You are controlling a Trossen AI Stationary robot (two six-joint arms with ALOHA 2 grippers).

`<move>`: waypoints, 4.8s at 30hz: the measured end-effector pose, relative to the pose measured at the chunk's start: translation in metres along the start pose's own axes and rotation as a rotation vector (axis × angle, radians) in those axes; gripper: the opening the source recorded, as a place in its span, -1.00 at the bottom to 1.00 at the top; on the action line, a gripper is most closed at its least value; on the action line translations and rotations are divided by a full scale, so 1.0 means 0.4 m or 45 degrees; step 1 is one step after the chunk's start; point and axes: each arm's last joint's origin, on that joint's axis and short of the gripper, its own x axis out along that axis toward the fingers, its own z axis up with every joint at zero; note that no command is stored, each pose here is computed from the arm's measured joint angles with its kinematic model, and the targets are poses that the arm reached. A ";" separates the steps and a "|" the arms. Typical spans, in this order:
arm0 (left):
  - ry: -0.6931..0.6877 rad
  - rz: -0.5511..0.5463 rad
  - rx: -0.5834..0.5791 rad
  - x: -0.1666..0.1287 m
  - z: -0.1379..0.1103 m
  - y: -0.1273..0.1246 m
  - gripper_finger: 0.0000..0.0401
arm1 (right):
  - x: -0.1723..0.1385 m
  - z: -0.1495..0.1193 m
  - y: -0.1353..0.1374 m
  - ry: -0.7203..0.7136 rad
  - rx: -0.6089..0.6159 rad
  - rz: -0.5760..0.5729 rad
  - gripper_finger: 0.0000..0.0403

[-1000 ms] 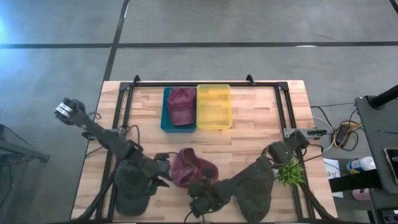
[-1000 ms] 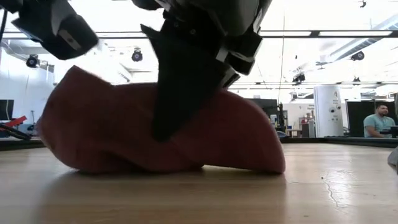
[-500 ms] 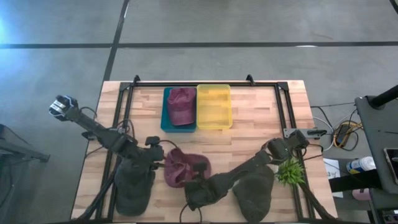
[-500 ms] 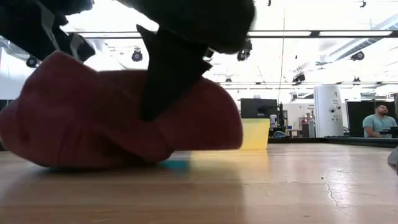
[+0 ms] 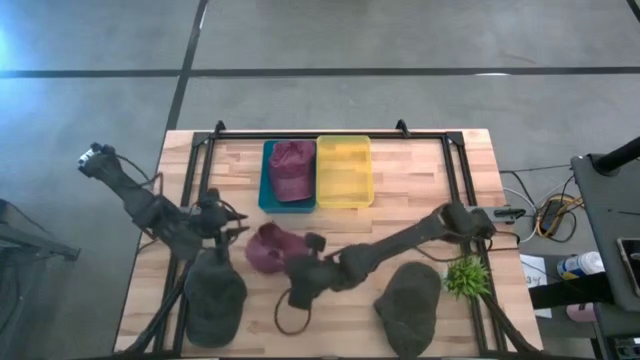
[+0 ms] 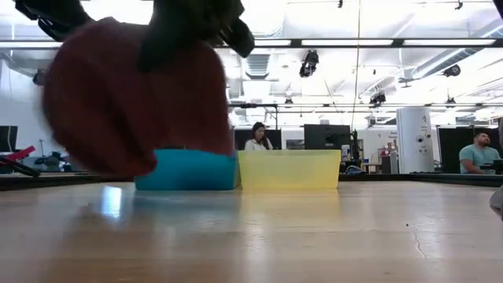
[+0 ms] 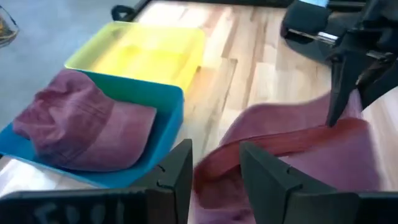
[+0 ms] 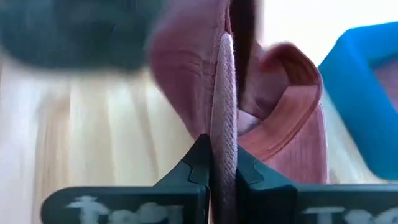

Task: Pick & Place hat
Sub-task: Put the pink cap into the blue bin, then put the right black cap into the yellow bin

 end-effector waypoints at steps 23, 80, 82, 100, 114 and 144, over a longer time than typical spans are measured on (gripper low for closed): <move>-0.344 0.253 0.029 -0.099 0.144 0.043 -0.37 | 0.016 -0.049 -0.366 -1.143 1.403 0.234 -0.94; -0.221 0.381 0.005 -0.027 0.100 0.054 -0.37 | 0.108 0.042 -0.525 0.111 1.085 -0.299 -0.30; -0.224 0.329 0.016 -0.014 0.107 0.048 -0.37 | 0.114 0.033 -0.529 0.136 1.119 -0.289 -0.29; -0.033 0.203 0.127 0.183 0.112 0.075 -0.37 | 0.096 -0.015 -0.521 0.409 0.799 -0.322 0.60; 0.115 0.291 0.158 0.236 0.099 0.117 -0.37 | 0.013 0.012 -0.506 0.380 0.419 -0.376 0.80; 0.031 0.217 0.152 0.291 0.035 0.200 -0.37 | 0.112 0.027 -0.583 0.393 -0.135 -0.107 0.80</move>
